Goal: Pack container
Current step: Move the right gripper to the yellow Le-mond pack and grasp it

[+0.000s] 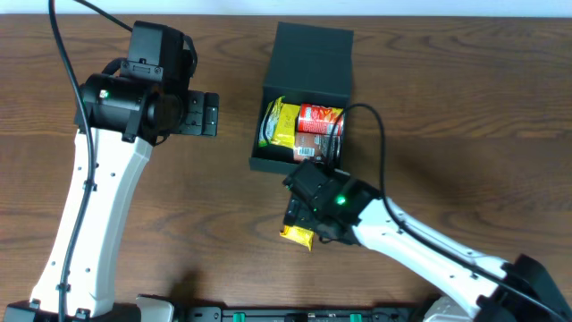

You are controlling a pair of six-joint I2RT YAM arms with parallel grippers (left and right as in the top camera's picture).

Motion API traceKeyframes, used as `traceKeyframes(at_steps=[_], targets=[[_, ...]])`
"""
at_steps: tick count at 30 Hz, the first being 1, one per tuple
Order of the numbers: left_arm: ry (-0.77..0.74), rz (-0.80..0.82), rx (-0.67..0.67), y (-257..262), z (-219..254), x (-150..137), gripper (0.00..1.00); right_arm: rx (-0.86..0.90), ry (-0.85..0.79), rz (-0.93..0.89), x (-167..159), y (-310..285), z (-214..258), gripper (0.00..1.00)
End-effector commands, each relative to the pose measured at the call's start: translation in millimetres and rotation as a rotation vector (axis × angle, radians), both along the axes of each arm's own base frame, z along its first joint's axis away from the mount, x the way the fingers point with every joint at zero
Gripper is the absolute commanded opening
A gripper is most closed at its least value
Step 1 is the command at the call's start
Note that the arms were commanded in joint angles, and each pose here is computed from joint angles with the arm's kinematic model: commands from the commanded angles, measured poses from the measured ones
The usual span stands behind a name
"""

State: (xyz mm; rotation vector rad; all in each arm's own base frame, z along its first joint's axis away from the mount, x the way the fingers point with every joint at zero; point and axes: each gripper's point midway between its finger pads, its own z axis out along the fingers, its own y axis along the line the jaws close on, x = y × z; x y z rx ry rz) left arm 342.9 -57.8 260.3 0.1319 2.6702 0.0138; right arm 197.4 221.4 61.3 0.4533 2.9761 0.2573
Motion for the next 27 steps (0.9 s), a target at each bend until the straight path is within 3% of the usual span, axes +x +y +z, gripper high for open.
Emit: traceKeyframes(at_steps=[1, 27], targets=[[0.011, 0.003, -0.007, 0, -3, 1, 0.95, -0.014, 0.026, -0.010, -9, 8, -12, 0.94], [0.019, 0.008, 0.014, 3, -4, -1, 0.96, -0.027, 0.072, 0.014, -12, 16, -61, 0.88]])
